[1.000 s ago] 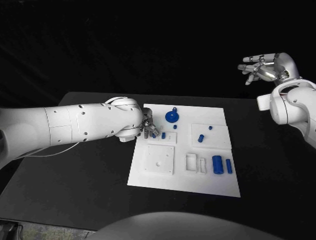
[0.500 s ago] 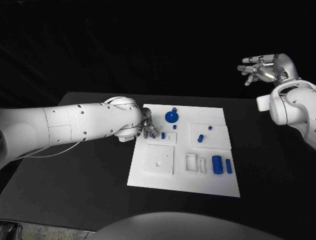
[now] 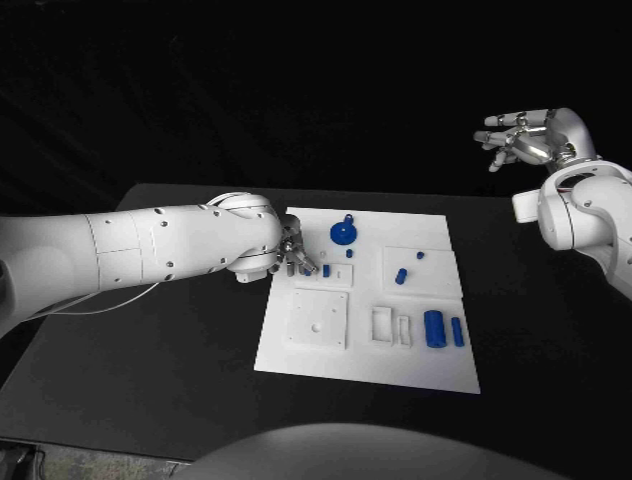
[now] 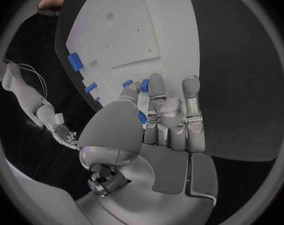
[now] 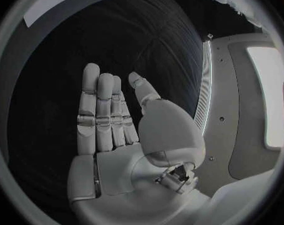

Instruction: Assemble the parts on the task board

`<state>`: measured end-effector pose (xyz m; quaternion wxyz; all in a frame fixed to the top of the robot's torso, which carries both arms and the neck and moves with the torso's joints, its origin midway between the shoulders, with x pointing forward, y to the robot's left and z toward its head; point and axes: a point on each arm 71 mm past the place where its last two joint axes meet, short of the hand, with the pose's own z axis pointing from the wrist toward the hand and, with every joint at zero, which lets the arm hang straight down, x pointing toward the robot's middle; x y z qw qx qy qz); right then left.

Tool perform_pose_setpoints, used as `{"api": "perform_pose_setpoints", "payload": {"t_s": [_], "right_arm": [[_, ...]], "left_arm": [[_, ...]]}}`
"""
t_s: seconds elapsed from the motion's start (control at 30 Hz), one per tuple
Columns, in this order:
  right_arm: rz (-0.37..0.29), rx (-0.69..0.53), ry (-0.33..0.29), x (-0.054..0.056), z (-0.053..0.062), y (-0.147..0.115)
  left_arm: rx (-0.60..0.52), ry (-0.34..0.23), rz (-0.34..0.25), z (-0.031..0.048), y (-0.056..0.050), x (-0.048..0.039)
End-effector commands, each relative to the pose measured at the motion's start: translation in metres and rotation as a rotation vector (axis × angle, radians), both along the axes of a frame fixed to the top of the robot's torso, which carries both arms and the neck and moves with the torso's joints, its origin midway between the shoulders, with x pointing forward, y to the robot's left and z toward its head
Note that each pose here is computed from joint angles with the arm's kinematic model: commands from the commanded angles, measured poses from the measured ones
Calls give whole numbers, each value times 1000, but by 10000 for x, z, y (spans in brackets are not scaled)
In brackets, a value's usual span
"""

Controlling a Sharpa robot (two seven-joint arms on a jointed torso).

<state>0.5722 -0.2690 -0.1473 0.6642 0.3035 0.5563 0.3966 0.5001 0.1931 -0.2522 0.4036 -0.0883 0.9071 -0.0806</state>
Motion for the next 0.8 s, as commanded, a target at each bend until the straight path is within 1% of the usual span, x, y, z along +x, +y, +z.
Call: {"api": "perform_pose_setpoints", "payload": {"t_s": [0.03, 0.57, 0.8], "right_arm": [[9, 1, 0, -1, -5, 10], [7, 1, 4, -3, -19, 8], [6, 1, 5, -4, -23, 4]], "left_arm": [[11, 38, -8, -78, -2, -43], [11, 31, 4, -75, 18, -31], [12, 41, 9, -79, 41, -37]]}}
